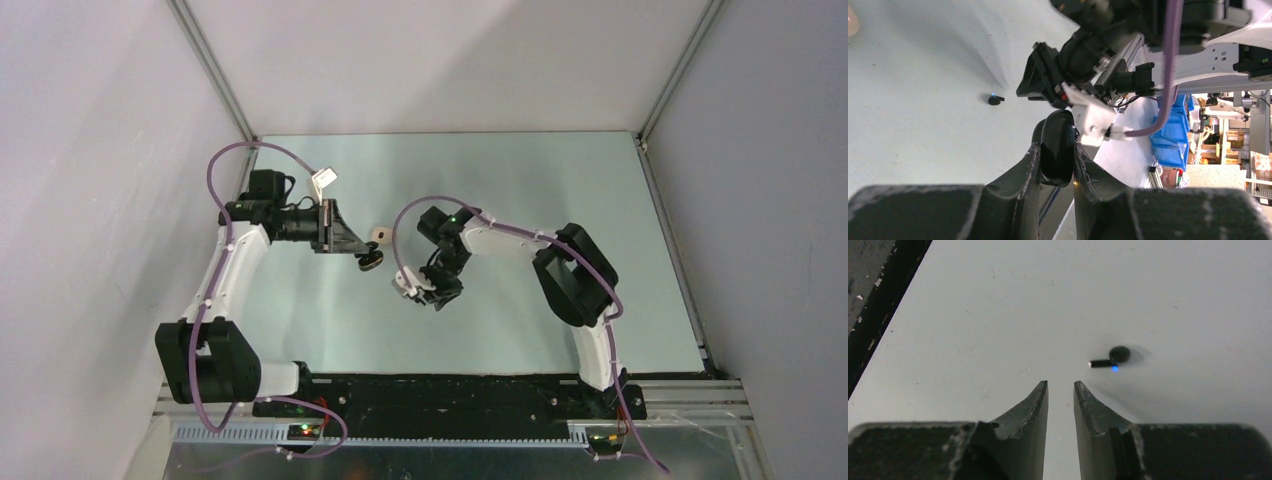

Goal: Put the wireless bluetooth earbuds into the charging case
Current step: Pick up the earbud from the center of the board.

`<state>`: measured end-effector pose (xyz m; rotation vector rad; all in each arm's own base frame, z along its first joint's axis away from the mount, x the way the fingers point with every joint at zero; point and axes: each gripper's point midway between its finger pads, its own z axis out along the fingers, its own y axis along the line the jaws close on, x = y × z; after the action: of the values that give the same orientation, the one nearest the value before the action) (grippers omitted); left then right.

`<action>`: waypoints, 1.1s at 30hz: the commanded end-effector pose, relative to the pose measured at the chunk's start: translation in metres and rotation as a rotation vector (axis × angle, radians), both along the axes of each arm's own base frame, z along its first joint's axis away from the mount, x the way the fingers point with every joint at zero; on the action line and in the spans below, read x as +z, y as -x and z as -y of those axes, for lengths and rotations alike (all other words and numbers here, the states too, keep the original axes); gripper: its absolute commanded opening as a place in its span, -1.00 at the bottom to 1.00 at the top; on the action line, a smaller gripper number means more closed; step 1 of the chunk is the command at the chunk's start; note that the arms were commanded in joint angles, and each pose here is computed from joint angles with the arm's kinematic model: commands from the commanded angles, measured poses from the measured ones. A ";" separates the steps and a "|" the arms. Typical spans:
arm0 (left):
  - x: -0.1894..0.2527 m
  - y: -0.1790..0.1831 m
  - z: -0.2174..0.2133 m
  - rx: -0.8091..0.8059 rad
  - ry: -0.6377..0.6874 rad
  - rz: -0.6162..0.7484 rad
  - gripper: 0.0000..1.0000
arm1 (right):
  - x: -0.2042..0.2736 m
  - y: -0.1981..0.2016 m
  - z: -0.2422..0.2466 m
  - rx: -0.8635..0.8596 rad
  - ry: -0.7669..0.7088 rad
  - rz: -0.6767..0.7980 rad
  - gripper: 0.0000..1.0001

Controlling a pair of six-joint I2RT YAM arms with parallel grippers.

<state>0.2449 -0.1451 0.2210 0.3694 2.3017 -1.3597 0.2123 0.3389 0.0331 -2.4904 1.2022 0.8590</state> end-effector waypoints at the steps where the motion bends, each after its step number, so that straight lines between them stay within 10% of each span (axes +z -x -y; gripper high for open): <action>1: 0.011 0.004 0.001 -0.013 0.031 0.049 -1.00 | 0.052 -0.011 -0.006 -0.037 -0.143 0.007 -0.42; 33: 0.005 -0.001 0.000 -0.011 0.020 0.031 -1.00 | 0.024 -0.031 -0.054 -0.279 -0.062 -0.085 -0.18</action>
<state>0.2512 -0.1371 0.2144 0.3551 2.3183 -1.2925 0.2359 0.3770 0.0611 -2.2281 1.4239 0.9716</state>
